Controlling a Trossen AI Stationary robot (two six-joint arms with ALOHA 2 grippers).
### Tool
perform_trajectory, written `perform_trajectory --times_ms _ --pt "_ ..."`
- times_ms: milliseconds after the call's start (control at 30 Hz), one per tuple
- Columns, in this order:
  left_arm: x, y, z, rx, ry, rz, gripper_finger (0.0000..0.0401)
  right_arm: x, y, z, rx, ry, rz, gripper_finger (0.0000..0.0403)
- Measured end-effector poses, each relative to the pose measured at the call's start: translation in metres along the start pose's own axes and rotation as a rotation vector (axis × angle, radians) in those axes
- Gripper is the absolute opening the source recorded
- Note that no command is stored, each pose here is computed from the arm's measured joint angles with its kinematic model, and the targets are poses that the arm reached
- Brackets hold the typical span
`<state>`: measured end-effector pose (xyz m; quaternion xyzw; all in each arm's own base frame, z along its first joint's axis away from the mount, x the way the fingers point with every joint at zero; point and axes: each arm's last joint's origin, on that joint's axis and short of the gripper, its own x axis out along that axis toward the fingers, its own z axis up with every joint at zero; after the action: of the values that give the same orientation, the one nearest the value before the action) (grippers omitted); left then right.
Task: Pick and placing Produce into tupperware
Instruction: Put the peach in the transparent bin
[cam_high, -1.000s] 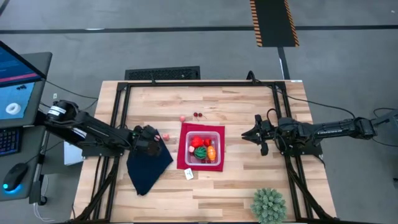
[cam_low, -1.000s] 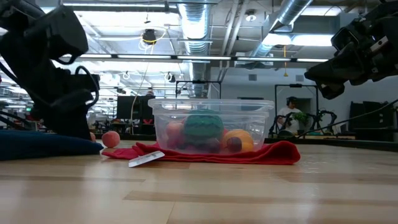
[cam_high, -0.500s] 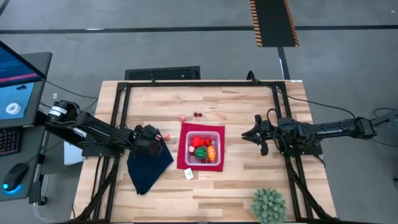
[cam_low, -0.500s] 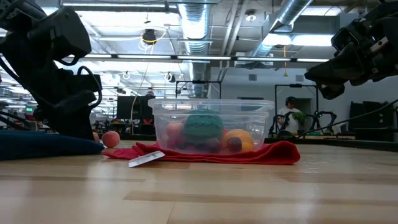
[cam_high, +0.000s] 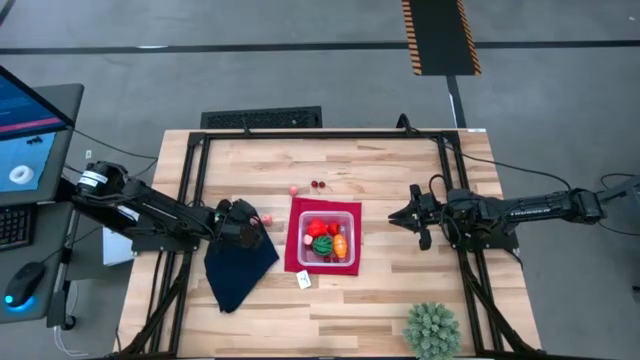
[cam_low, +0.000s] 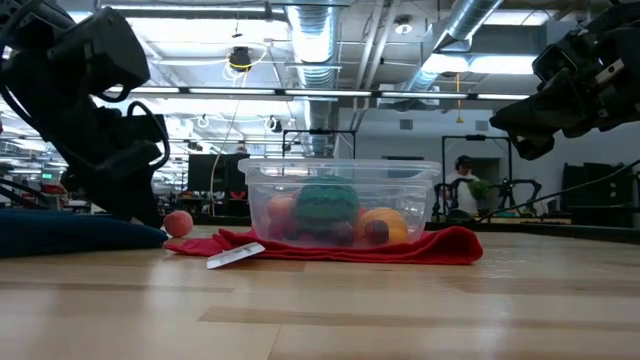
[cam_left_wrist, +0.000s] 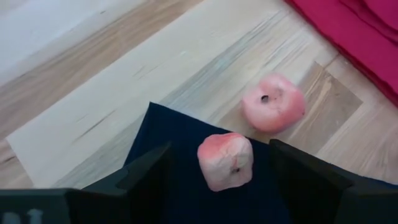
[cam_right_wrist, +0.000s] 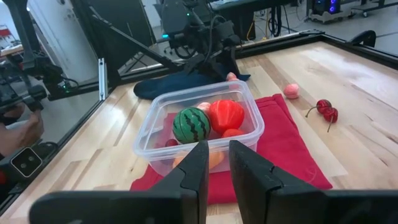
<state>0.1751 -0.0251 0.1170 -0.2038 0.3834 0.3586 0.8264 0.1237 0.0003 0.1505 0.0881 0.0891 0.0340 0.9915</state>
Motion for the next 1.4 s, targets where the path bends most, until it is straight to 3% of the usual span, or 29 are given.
perform_trajectory --times_ms 333,933,1400 --pt "0.0 0.0 0.0 -0.001 0.0 0.001 0.0246 0.0 0.0 0.0 0.0 0.001 0.0 0.0088" --pt "0.0 0.0 0.0 -0.023 0.004 -0.003 0.0123 0.0 0.0 0.0 0.0 0.0 0.0 0.0088" --pt "-0.011 -0.018 0.02 0.06 -0.043 -0.052 0.0113 0.0 0.0 0.0 0.0 0.0 0.0 0.0088"
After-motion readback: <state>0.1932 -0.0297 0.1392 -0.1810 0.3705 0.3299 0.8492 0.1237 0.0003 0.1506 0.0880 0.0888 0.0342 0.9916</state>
